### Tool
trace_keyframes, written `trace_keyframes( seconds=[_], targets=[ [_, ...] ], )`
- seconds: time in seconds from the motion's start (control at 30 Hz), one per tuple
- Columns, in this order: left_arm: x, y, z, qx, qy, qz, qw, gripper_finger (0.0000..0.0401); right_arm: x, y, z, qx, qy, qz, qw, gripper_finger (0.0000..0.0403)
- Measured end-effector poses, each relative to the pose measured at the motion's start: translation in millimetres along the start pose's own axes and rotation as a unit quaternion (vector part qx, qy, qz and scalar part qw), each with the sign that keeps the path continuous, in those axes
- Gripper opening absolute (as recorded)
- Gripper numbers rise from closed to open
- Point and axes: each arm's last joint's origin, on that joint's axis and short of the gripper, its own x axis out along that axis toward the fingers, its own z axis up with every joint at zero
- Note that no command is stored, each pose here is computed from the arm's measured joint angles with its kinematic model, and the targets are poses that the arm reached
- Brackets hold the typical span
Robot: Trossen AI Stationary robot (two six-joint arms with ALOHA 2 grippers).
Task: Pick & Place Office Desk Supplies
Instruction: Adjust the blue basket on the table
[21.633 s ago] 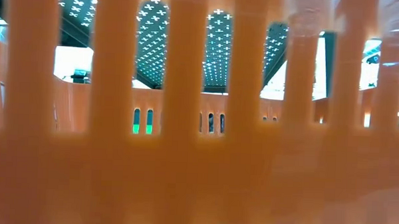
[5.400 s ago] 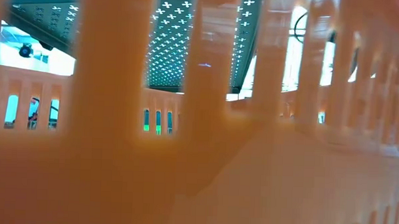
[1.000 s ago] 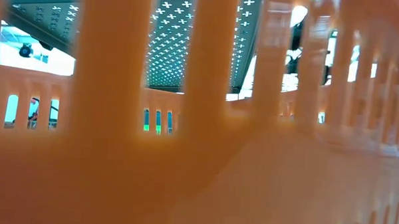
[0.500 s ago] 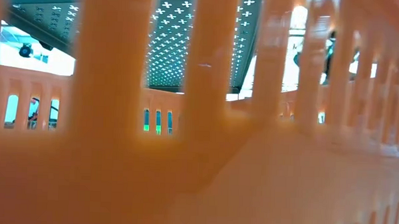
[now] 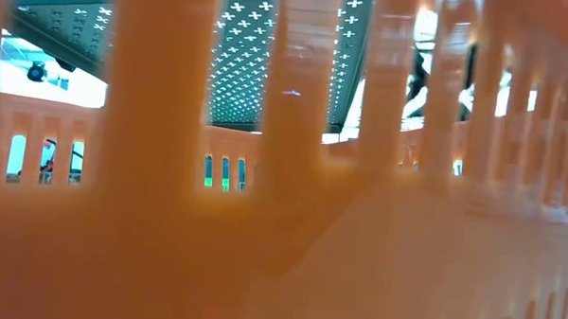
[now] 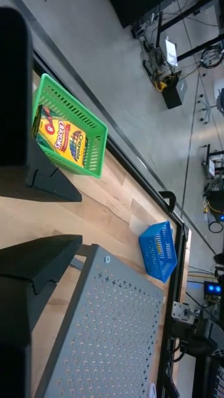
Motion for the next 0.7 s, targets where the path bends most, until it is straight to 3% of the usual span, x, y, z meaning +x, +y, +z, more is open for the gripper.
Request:
trace_keyframes(
  seconds=[0.1, 0.27, 0.47, 0.6, 0.7],
  targets=[
    [0.0, 0.0, 0.0, 0.000, 0.000, 0.000, 1.000, 0.0098, -0.9, 17.6, 20.3, -0.023, 0.041, -0.052, 0.998, 0.0119],
    [0.0, 0.0, 0.0, 0.000, 0.000, 0.000, 1.000, 0.0098, -1.8, 45.3, 66.1, -0.038, 0.141, -0.164, 0.976, 0.0118],
    [0.0, 0.0, -0.1, 0.000, 0.000, 0.000, 1.000, 0.0098, 40.7, 45.3, 113.2, 0.018, 0.283, -0.226, 0.932, 0.0118],
    [0.0, 0.0, 0.0, 0.000, 0.000, 0.000, 1.000, 0.0098, 76.0, 34.7, 114.8, -0.008, 0.345, -0.306, 0.887, 0.0118],
    [0.0, 0.0, 0.0, 0.000, 0.000, 0.000, 1.000, 0.0098, 95.5, 31.4, 113.4, -0.024, 0.364, -0.341, 0.866, 0.0118]
  ],
)
